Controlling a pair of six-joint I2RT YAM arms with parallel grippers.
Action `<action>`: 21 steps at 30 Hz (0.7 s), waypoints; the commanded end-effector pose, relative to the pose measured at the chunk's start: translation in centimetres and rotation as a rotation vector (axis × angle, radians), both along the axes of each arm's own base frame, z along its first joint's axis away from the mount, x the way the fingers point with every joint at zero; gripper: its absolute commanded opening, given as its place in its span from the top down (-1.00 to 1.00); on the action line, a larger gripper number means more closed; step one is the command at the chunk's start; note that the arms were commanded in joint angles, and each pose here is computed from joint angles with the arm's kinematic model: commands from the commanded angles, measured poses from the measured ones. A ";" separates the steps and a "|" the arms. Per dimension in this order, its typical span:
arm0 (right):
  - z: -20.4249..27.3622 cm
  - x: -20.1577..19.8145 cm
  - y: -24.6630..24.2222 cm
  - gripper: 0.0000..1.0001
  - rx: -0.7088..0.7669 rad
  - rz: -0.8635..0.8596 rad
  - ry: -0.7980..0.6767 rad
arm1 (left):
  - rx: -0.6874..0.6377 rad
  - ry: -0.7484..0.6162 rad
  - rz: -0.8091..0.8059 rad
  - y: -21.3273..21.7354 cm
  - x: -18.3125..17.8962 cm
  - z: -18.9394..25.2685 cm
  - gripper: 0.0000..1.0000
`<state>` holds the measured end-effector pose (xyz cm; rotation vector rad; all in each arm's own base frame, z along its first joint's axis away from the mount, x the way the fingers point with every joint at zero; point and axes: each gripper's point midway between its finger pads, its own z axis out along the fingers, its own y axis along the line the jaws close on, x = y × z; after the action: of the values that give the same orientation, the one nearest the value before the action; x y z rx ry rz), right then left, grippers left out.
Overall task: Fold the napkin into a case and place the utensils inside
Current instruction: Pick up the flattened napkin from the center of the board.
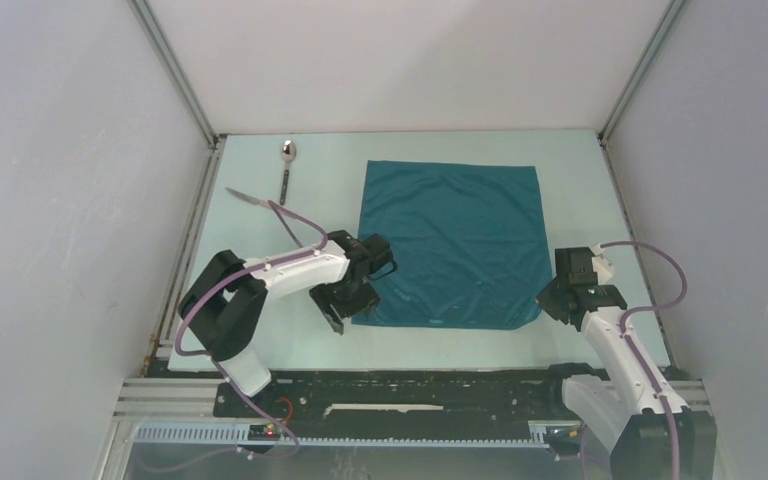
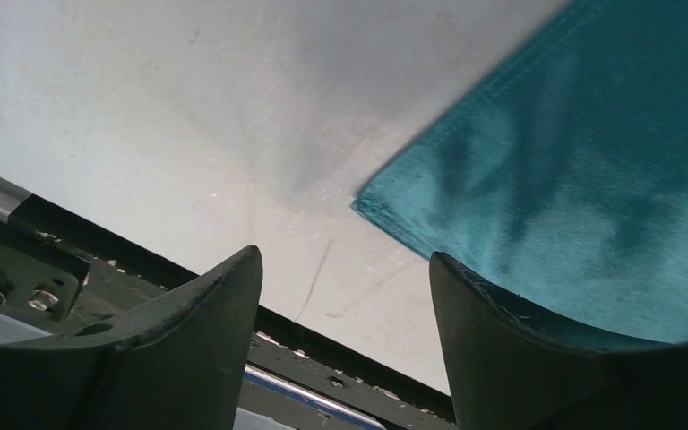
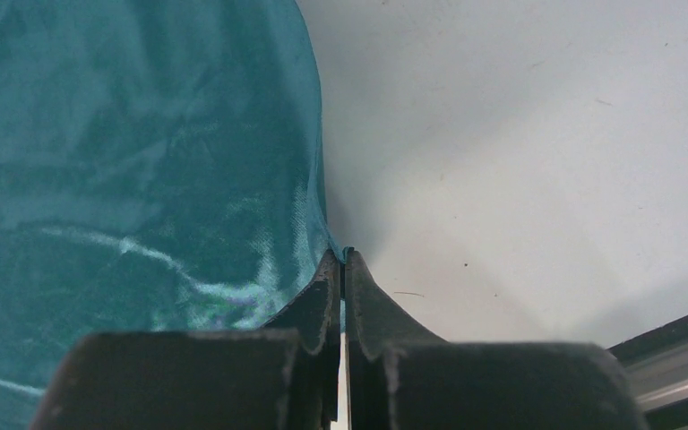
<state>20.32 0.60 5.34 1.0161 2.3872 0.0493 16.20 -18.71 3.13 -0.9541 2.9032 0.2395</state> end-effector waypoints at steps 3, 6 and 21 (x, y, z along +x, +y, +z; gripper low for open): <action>0.5 0.8 0.5 1.00 0.011 0.026 -0.043 | -0.029 -0.084 0.072 -1.4 2.3 1.0 -0.49; 0.5 0.8 0.5 1.00 0.014 0.032 -0.046 | -0.025 -0.101 0.087 -1.1 2.9 0.7 -0.44; 0.5 0.8 0.8 1.00 0.022 0.040 -0.045 | -0.035 -0.056 0.159 -0.7 2.4 -2.1 -0.26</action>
<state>20.77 1.27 5.56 0.9984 2.3866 0.1044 18.19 -19.40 1.46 -1.1191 2.8210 0.1789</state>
